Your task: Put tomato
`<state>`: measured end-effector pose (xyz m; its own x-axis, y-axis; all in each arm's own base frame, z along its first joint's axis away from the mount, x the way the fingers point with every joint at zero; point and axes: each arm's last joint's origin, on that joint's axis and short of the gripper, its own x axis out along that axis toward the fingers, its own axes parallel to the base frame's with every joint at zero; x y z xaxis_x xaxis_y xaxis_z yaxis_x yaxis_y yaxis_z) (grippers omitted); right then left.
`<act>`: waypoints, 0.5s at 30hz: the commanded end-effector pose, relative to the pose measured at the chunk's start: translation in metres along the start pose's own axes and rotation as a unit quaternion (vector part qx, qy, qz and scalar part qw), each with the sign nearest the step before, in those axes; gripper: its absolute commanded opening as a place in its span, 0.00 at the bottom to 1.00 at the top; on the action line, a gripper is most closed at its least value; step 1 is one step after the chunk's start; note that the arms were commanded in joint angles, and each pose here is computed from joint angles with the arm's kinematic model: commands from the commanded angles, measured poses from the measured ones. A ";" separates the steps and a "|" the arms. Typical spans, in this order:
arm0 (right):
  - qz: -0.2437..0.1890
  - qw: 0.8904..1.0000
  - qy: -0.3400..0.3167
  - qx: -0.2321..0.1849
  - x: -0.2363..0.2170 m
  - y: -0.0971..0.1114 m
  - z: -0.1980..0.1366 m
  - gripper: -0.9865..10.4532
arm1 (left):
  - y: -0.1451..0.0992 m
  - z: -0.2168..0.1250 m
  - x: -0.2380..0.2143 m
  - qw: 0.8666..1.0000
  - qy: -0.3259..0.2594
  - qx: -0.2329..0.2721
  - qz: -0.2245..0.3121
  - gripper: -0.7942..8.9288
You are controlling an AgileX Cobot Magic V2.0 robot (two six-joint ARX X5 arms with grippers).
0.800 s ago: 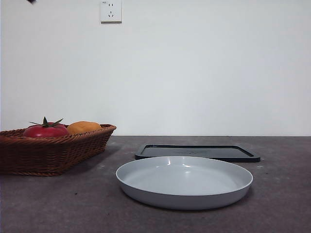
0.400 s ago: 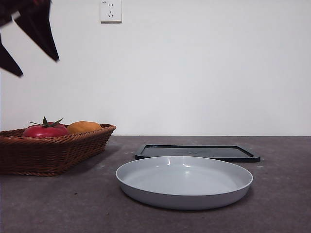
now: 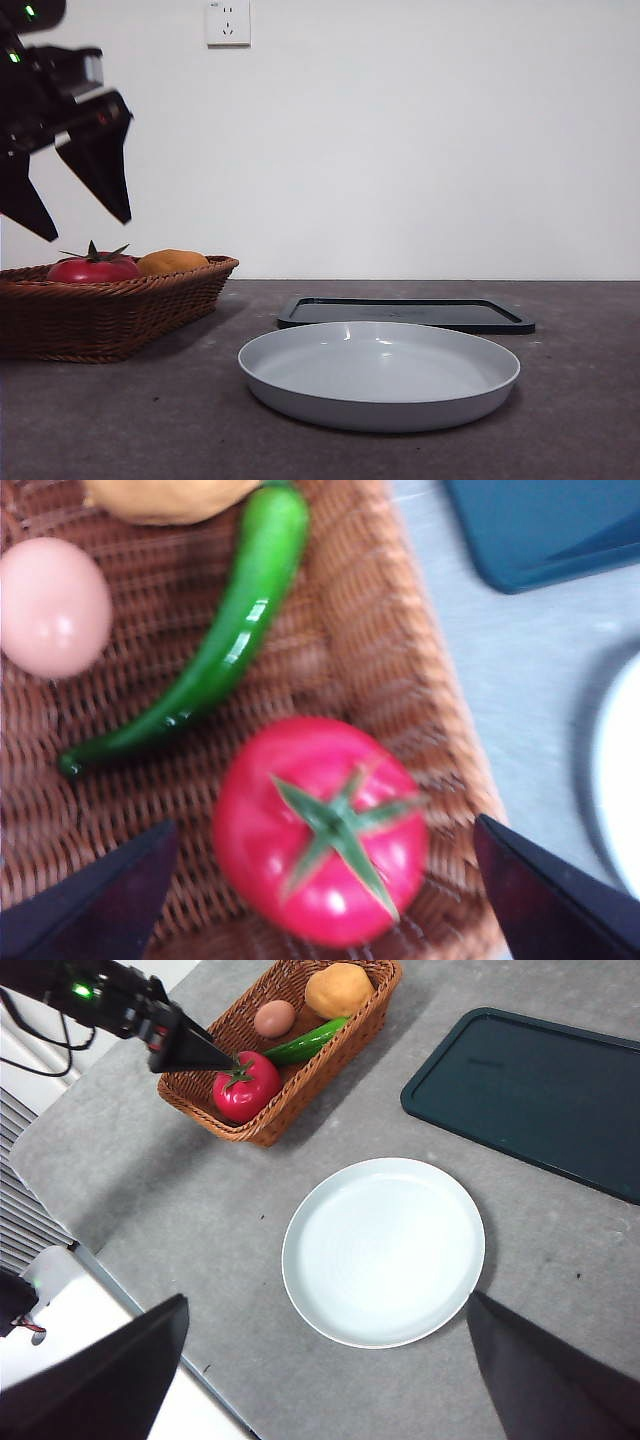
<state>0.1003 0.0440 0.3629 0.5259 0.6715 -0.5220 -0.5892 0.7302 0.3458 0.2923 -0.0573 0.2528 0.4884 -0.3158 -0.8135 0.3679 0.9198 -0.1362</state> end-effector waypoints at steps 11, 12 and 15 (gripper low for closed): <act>0.003 1.000 -0.009 -0.003 -0.003 0.002 0.004 0.48 | -0.005 0.007 0.030 0.999 0.015 0.035 0.007 0.57; 0.003 1.000 -0.009 -0.003 -0.003 0.002 0.004 0.48 | -0.006 0.007 0.032 0.999 0.017 0.038 0.008 0.57; 0.003 1.000 -0.009 -0.003 -0.003 0.002 0.004 0.48 | -0.007 0.007 0.035 0.999 0.020 0.042 0.014 0.57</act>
<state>0.1004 0.0440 0.3628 0.5261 0.6713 -0.5221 -0.5890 0.7305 0.3456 0.3068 -0.0734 0.2278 0.4551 -0.2814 -0.8448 0.4038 0.9108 -0.0858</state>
